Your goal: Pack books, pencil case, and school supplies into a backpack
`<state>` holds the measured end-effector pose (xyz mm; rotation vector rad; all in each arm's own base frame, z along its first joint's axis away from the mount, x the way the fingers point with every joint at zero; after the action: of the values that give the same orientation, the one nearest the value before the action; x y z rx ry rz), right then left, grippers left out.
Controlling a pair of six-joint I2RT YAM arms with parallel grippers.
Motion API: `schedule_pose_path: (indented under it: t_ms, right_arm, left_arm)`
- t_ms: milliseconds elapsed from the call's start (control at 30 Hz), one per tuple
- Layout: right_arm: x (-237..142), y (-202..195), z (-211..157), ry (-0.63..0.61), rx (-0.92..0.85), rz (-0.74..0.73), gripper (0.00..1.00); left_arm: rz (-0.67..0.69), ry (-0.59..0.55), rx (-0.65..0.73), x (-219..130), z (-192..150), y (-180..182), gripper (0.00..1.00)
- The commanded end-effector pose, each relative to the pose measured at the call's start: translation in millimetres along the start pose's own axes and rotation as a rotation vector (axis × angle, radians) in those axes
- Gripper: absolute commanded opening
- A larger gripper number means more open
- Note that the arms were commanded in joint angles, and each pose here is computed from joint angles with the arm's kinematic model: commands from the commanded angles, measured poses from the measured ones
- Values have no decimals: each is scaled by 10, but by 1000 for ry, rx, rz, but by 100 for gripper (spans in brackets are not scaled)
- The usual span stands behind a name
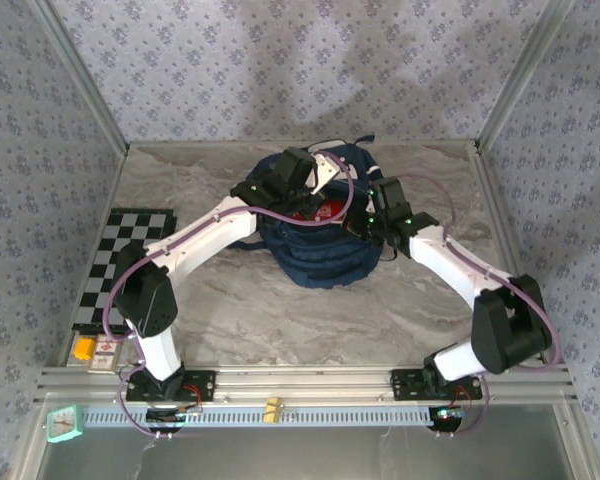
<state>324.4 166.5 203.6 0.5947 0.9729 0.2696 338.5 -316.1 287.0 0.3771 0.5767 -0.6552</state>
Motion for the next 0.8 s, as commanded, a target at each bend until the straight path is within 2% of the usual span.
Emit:
schedule_pose_path:
  t_ms: [0, 100, 233, 367, 467, 533, 667, 767]
  right_arm:
    - [124, 87, 237, -67, -60, -30, 1]
    - [222, 83, 337, -90, -99, -63, 0]
    - [148, 135, 373, -109, -135, -33, 0]
    - [-175, 149, 270, -117, -181, -16, 3]
    - [-434, 31, 149, -118, -207, -51, 10]
    - [-575, -65, 70, -98, -192, -63, 13]
    - [-787, -206, -95, -70, -179, -107, 22]
    - [-823, -270, -219, -36, -146, -107, 28]
  left_arm:
    - [-1, -188, -46, -405, 448, 60, 0]
    - [-5, -182, -59, -406, 432, 57, 0]
    - [-22, -154, -98, -370, 384, 34, 0]
    - [-48, -119, -141, -348, 329, -11, 0]
    - [-70, -99, -192, -335, 273, -47, 1]
    - [-119, -75, -207, -314, 215, -102, 7]
    - [-224, -84, -251, -427, 133, -203, 34]
    - [-232, -111, -319, -600, 45, -161, 45]
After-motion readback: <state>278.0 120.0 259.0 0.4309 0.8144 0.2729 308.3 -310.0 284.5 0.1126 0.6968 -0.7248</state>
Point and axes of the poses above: each hand's point on the last joint's axis, 136 mm out from that joint toward the fingers, its own x axis out along the fingers, its own y axis along the line the jaws close on, z = x × y, the point moved 7 cm from there along -x, back along the fingers, and after that the axes turned 4 degrees about -x, right-handed, at the moved point
